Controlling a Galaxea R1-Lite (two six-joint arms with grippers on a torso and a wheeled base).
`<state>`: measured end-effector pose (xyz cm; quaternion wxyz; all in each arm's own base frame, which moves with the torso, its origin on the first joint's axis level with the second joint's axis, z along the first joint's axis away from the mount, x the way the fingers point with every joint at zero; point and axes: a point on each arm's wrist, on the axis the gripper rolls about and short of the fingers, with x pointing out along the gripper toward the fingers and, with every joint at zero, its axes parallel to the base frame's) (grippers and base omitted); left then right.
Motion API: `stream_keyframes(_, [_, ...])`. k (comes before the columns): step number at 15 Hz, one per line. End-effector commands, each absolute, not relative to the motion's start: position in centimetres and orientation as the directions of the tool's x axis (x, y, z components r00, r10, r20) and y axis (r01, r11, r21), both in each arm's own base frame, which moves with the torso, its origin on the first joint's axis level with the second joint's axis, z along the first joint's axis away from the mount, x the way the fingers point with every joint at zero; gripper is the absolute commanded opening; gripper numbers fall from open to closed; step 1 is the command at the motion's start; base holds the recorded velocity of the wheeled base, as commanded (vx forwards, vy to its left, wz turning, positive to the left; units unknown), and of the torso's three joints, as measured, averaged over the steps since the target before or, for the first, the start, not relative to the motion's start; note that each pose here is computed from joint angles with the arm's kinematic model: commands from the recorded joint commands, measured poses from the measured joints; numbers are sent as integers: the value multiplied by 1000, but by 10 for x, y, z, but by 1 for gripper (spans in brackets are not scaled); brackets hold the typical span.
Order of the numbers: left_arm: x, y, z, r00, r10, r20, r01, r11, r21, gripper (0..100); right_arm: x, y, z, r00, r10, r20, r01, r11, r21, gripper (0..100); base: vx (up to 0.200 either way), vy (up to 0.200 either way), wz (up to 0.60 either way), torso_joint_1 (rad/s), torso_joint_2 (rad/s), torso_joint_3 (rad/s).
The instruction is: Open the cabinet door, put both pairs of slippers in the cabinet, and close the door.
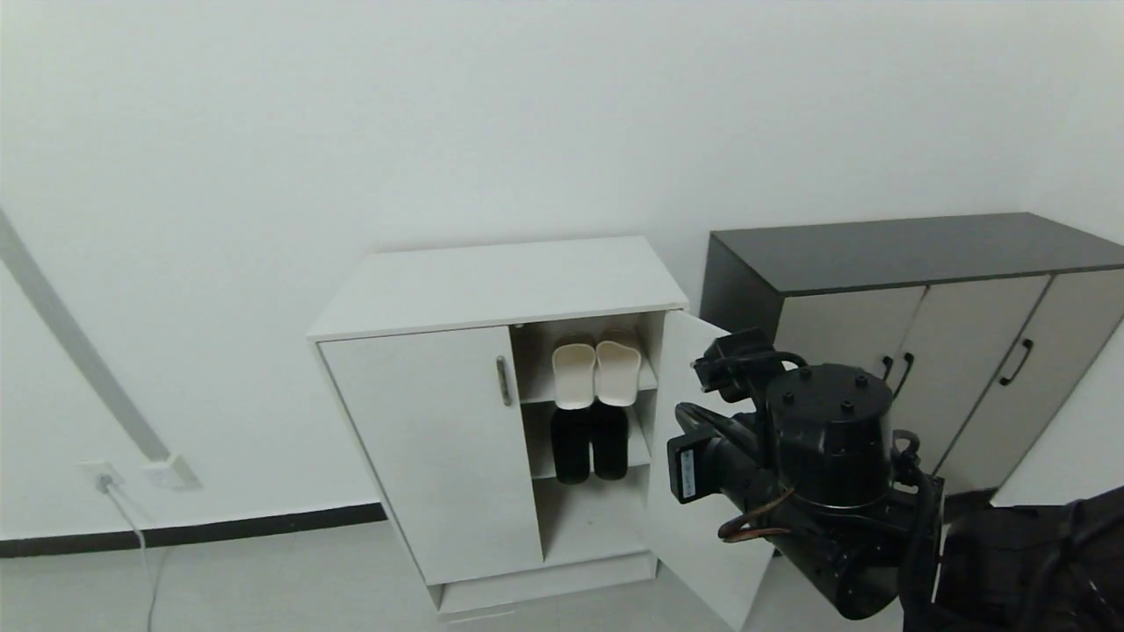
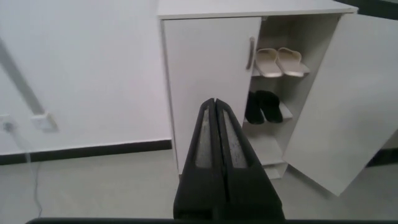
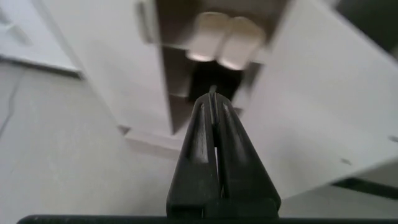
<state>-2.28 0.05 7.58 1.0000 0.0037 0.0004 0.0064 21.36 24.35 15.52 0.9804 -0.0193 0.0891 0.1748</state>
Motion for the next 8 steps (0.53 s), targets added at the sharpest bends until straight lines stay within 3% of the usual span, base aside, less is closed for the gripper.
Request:
stream_keyframes(1, [-23, 1, 76, 1000, 14, 0, -14, 1000, 8, 0, 213, 243, 155, 924, 338, -179, -345, 938, -9, 0, 0, 0, -600, 17, 7, -2])
stream_keyframes(8, [-23, 0, 76, 1000, 12, -2, -12, 1000, 8, 0, 219, 241, 155, 931, 320, -175, -329, 944, -25, 0, 0, 0, 0, 0, 0, 0])
